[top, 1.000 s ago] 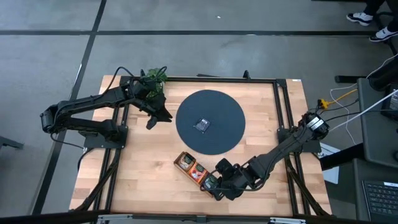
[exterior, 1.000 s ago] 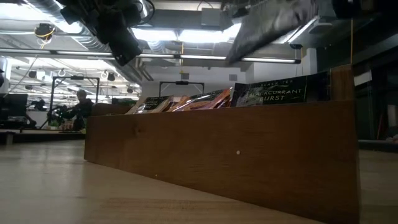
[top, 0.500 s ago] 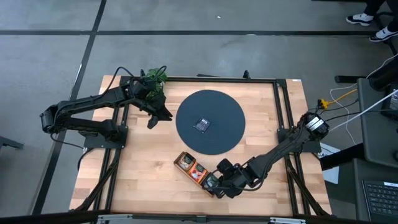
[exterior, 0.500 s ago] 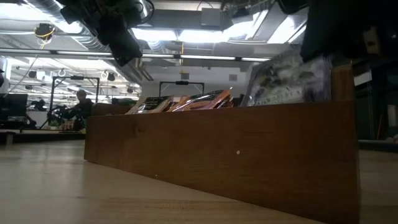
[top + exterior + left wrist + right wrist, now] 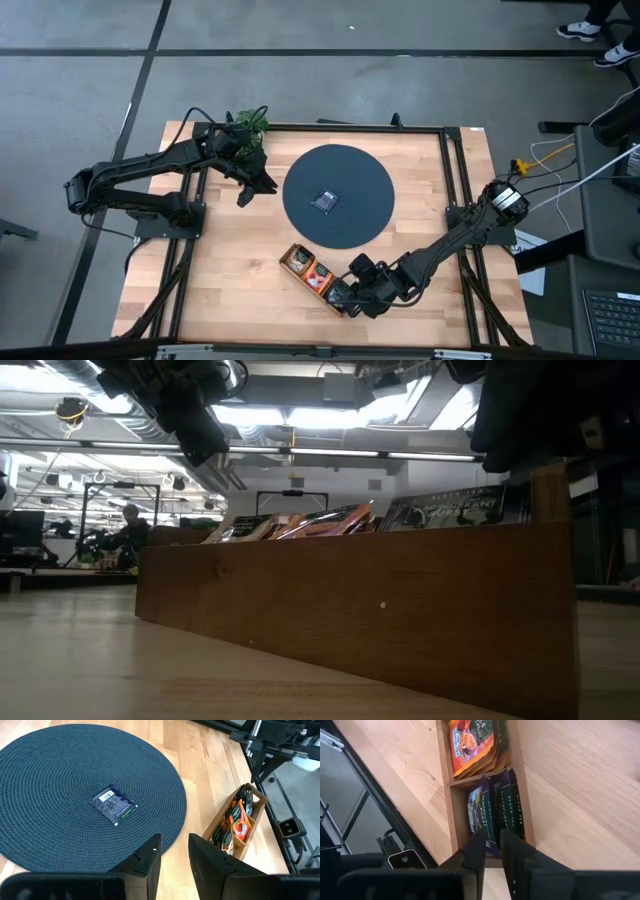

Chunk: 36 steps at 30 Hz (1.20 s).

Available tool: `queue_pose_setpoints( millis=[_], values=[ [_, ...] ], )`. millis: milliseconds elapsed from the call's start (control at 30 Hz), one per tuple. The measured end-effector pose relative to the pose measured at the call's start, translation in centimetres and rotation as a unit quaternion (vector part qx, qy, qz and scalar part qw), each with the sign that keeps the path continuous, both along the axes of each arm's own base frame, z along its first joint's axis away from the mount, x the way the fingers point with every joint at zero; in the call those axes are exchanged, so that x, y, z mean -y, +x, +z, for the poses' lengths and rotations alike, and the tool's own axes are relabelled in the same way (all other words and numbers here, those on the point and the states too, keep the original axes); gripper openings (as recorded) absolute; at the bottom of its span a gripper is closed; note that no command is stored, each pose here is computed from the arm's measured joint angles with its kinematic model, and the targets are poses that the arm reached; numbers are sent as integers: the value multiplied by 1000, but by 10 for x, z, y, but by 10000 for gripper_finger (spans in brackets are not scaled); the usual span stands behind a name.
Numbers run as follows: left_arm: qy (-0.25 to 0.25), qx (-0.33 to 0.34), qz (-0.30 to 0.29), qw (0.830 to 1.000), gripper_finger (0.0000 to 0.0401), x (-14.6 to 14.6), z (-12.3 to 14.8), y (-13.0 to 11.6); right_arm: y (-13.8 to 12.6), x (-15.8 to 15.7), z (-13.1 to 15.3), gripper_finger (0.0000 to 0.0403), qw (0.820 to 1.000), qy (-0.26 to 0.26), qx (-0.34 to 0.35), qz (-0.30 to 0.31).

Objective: Pick & Place Tea
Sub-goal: Put the violet tea bag into the right section of the wooden organizer

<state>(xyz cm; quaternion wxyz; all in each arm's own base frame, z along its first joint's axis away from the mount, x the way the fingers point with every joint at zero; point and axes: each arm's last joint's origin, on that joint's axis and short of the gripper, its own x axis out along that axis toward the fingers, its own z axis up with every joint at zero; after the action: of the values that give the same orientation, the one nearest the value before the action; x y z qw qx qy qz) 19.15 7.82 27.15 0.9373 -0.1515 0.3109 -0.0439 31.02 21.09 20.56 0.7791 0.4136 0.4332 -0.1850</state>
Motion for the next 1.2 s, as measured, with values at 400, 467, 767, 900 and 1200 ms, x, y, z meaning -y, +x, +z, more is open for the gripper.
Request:
queue_pose_setpoints(
  millis=[400,467,767,900,1200],
  values=[
    [-12,8,11,1000,95,0,1,3,23,27,7,78,995,-13,53,-83],
    [-3,11,10,1000,95,1,1,7,27,36,9,78,993,-30,63,-99],
    [7,-25,16,1000,95,14,-20,41,5,69,54,78,976,-136,142,-99],
    [-15,-44,23,999,95,16,-34,54,-16,95,45,77,977,-114,148,-105],
    [-33,-17,34,999,95,15,-40,72,-53,145,-4,38,968,-22,239,-78]
  ],
)
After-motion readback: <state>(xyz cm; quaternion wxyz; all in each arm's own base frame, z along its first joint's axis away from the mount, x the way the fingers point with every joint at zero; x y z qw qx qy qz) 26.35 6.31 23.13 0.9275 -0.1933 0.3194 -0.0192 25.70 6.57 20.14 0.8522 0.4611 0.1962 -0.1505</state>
